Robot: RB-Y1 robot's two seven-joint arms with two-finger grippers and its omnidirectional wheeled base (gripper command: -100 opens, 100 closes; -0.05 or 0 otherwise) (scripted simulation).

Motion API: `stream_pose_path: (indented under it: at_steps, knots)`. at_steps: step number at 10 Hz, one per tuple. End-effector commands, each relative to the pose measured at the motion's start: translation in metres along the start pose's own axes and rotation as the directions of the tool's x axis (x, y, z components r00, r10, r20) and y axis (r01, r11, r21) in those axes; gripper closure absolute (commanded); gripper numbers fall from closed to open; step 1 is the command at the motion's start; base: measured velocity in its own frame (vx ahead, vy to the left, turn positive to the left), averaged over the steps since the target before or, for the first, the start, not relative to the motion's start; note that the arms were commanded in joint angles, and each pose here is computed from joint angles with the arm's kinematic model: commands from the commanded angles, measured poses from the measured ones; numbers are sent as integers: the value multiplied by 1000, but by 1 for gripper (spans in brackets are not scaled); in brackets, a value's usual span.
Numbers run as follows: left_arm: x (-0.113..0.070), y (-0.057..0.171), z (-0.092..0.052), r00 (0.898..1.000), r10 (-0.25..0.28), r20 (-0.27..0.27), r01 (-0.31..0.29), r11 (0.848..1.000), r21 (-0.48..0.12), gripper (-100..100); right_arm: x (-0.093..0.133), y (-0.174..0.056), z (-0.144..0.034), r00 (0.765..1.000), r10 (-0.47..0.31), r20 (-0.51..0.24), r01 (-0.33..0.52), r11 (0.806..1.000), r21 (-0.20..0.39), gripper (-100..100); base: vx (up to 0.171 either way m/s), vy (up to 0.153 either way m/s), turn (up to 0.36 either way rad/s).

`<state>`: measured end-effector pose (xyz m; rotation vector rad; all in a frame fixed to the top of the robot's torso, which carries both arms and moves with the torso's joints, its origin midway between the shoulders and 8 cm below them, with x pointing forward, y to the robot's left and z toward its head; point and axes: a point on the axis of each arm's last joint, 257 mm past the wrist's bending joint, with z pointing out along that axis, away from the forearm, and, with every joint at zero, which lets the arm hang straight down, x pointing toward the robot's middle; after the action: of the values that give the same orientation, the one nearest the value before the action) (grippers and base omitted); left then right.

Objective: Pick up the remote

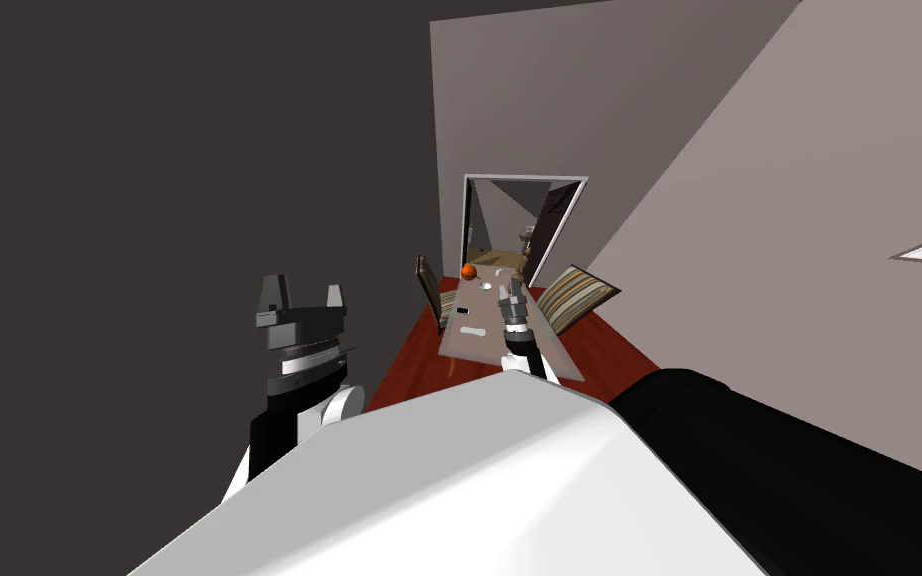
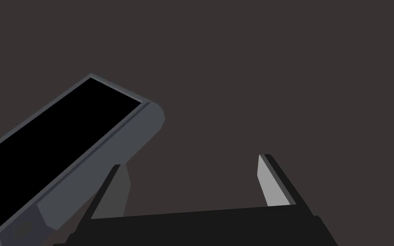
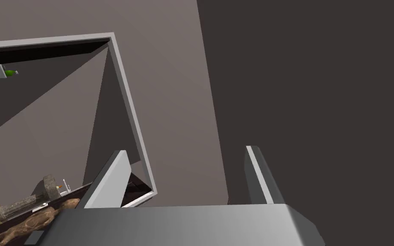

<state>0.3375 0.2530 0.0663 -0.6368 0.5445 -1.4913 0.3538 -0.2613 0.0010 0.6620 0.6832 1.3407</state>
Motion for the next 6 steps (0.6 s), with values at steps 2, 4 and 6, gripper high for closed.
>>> stream_pose_path:
  at_steps: [2, 4, 6]
  knots:
    - [0, 0, 0, 1000, 0, 0, 0, 1000, 0, 0, 10, -16, -6, 996, -57, -72, 58, 998, 18, -100, -79, -4, 125]
    - [0, 0, 0, 1000, 0, 0, 0, 1000, 0, 0, 18, -34, -13, 985, -109, -137, 114, 993, 35, -100, -106, -26, 127]
    - [0, 0, 0, 1000, 0, 0, 0, 1000, 0, 0, 27, -53, -22, 961, -170, -216, 184, 982, 44, -100, -81, 13, 191]
